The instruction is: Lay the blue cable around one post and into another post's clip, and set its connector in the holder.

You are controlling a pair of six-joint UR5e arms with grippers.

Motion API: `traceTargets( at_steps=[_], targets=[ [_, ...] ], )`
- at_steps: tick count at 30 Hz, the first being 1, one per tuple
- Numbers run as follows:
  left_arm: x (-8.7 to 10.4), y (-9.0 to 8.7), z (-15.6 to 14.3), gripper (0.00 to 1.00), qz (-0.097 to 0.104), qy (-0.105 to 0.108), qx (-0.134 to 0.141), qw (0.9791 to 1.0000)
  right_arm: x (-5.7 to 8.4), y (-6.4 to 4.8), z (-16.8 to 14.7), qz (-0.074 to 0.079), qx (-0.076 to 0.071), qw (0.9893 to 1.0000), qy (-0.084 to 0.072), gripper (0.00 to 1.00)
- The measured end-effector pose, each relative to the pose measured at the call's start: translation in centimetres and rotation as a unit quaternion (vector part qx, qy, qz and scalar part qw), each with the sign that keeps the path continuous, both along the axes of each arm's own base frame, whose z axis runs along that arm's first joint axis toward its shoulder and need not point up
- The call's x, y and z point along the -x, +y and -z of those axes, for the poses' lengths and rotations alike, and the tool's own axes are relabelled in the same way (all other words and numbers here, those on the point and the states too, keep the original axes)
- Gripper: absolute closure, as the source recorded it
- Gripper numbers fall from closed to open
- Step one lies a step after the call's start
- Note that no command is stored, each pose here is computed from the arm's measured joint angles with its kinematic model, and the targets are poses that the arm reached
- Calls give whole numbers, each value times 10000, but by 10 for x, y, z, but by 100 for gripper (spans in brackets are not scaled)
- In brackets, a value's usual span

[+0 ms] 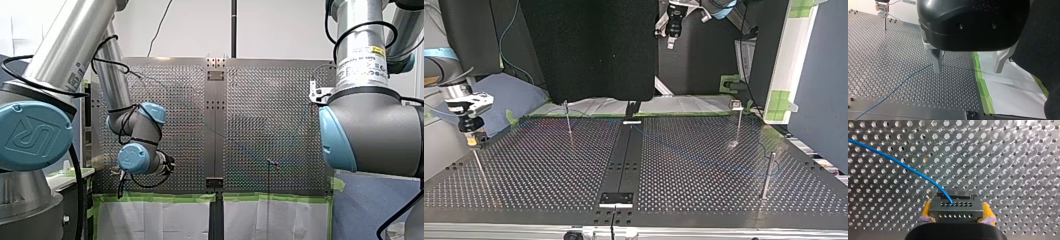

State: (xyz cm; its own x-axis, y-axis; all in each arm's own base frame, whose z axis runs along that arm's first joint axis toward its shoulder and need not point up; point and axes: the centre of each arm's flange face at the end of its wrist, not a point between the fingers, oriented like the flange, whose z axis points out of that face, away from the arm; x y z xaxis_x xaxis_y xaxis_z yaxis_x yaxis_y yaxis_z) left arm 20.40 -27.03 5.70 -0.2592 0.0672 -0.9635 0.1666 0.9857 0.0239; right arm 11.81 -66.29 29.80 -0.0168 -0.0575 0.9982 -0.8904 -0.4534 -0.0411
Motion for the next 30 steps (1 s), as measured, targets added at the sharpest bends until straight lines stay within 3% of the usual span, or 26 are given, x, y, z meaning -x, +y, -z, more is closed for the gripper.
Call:
traceTargets(
  at_steps=[6,30],
  targets=[
    [0,0,0,0,4,5,-8,10000,-2,-5,10,-10,24,9999,-121,73],
    [1,0,0,0,11,19,-29,10000,2,-12,11,-41,185,9995,-242,73]
  ],
)
